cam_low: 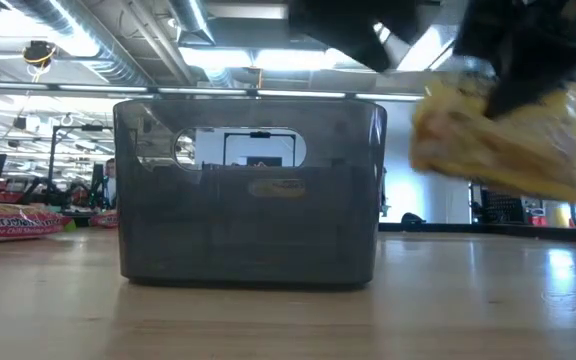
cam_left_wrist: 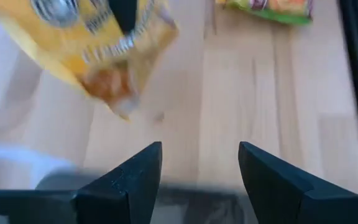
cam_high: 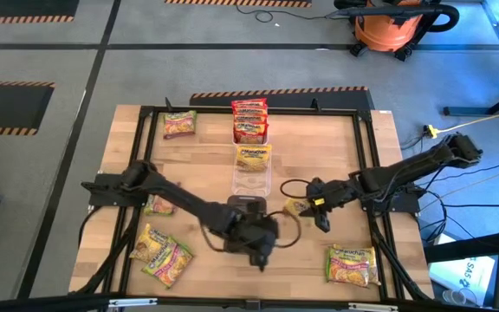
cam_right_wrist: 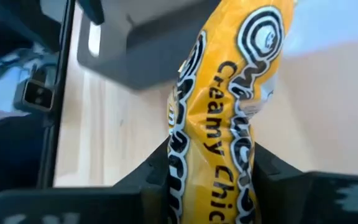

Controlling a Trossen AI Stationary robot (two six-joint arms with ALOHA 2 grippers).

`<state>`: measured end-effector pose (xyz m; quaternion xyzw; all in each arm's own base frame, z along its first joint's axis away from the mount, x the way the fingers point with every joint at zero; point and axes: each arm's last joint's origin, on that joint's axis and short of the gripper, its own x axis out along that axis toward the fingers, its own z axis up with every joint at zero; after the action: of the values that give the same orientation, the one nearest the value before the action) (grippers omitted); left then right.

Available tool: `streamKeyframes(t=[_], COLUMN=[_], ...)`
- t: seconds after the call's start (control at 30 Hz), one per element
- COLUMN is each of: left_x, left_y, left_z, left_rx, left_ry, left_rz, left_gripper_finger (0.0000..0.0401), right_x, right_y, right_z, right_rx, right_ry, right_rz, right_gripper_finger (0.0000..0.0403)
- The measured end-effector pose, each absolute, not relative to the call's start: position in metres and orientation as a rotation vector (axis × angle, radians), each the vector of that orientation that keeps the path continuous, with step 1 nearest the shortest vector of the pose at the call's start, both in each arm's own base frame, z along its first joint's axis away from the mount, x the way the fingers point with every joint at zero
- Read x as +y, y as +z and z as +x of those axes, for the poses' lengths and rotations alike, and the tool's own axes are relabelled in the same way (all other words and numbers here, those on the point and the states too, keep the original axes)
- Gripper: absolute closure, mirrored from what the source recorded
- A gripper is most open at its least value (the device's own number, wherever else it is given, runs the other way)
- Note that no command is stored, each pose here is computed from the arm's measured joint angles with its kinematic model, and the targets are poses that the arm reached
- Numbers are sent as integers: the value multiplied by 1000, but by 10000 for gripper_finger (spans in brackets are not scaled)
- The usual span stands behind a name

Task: Sort Maruchan noodles
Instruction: Put the yellow noodle pack into the transparent bin

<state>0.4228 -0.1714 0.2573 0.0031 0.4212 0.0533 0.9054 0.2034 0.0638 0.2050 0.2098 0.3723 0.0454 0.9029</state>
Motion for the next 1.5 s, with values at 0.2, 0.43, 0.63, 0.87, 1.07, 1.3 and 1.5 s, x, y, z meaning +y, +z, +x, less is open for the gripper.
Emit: streamKeyframes(t=[0.2,0.43,0.63,0.87,1.07,1.3,1.5], left_x=[-175,-147,-127,-124,-128,-135,-137], left_y=[273,245,214,196,193,193,193], left_z=[370,318,283,271,267,264,263], left_rx=[836,653,578,575,591,591,590], left_ry=[187,146,152,134,113,89,85], left_rz=[50,-82,-119,-144,-160,-176,-184], left_gripper_finger=[193,193,193,193,193,193,193], right_x=[59,20,-16,-52,-74,-82,-81], right_y=[244,270,288,292,272,239,233], right_z=[222,258,302,355,385,395,398], right_rx=[647,641,632,701,831,959,960], right_ry=[33,-46,-49,-9,38,66,78], right_rz=[237,170,115,84,58,46,31], right_gripper_finger=[309,305,310,306,307,308,306])
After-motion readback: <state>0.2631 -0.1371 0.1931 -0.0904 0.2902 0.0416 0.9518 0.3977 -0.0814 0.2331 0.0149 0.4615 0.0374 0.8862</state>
